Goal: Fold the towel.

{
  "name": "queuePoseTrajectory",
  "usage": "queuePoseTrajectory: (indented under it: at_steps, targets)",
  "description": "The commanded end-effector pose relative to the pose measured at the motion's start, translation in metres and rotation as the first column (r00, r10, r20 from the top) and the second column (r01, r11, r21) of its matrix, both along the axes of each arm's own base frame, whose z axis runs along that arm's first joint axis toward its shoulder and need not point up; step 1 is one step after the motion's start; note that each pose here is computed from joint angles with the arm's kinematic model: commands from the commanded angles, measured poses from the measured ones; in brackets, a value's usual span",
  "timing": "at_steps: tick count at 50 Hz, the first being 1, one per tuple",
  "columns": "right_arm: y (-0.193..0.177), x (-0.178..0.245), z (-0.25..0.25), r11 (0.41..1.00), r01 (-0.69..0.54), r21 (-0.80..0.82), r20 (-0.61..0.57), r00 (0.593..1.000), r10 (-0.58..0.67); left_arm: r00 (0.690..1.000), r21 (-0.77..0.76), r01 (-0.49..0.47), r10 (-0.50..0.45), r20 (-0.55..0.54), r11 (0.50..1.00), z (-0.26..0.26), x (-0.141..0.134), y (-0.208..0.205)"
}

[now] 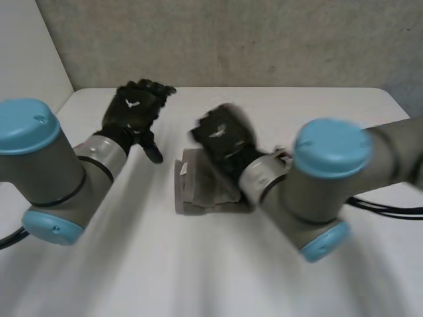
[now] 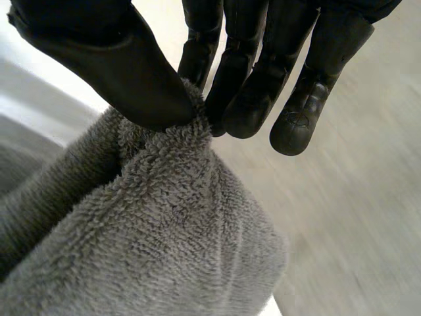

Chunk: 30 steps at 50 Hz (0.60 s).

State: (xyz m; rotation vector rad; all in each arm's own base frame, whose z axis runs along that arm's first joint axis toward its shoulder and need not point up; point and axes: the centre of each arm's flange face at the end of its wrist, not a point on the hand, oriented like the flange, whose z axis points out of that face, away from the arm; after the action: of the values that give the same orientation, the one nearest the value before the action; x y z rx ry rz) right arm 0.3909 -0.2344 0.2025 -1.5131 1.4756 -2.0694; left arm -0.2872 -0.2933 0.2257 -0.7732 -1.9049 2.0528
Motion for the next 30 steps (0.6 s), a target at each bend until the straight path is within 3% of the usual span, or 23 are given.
queuePoseTrajectory:
  at_steps: [1,7,11,12,16,19,25,30]
  targets:
    - [0.041,0.035,-0.074,0.964,-0.267,0.007,-0.177,0.948,0.264,0.992,0.009,-0.042,0.043,-0.118,0.999,0.019,0.016,-0.009]
    - [0.028,0.028,-0.077,0.988,-0.147,0.044,-0.181,0.972,0.152,0.988,0.024,-0.041,0.044,-0.149,0.999,0.020,0.017,-0.010]
    - [0.006,0.006,-0.009,0.989,-0.011,0.146,0.070,0.998,0.001,0.987,0.017,-0.037,0.040,-0.157,0.999,0.022,0.015,-0.011]
    - [0.006,0.006,-0.009,0.989,-0.011,0.146,0.071,0.998,0.001,0.987,0.017,-0.037,0.040,-0.157,0.999,0.022,0.014,-0.011]
    - [-0.016,-0.026,0.026,0.955,0.041,0.294,0.260,0.958,-0.121,0.982,0.031,-0.015,0.021,-0.189,0.999,0.020,0.008,-0.010]
    - [-0.024,-0.038,0.035,0.927,0.046,0.373,0.326,0.929,-0.177,0.979,0.083,-0.002,0.018,-0.202,0.997,0.004,0.002,-0.013]
    - [-0.038,-0.050,0.022,0.888,0.080,0.453,0.318,0.916,-0.245,0.984,0.155,0.053,-0.025,-0.176,0.986,-0.026,-0.021,-0.007]
    - [-0.052,-0.047,-0.032,0.823,0.126,0.554,0.213,0.934,-0.287,0.995,0.309,0.063,-0.036,-0.092,0.949,-0.076,-0.032,0.000]
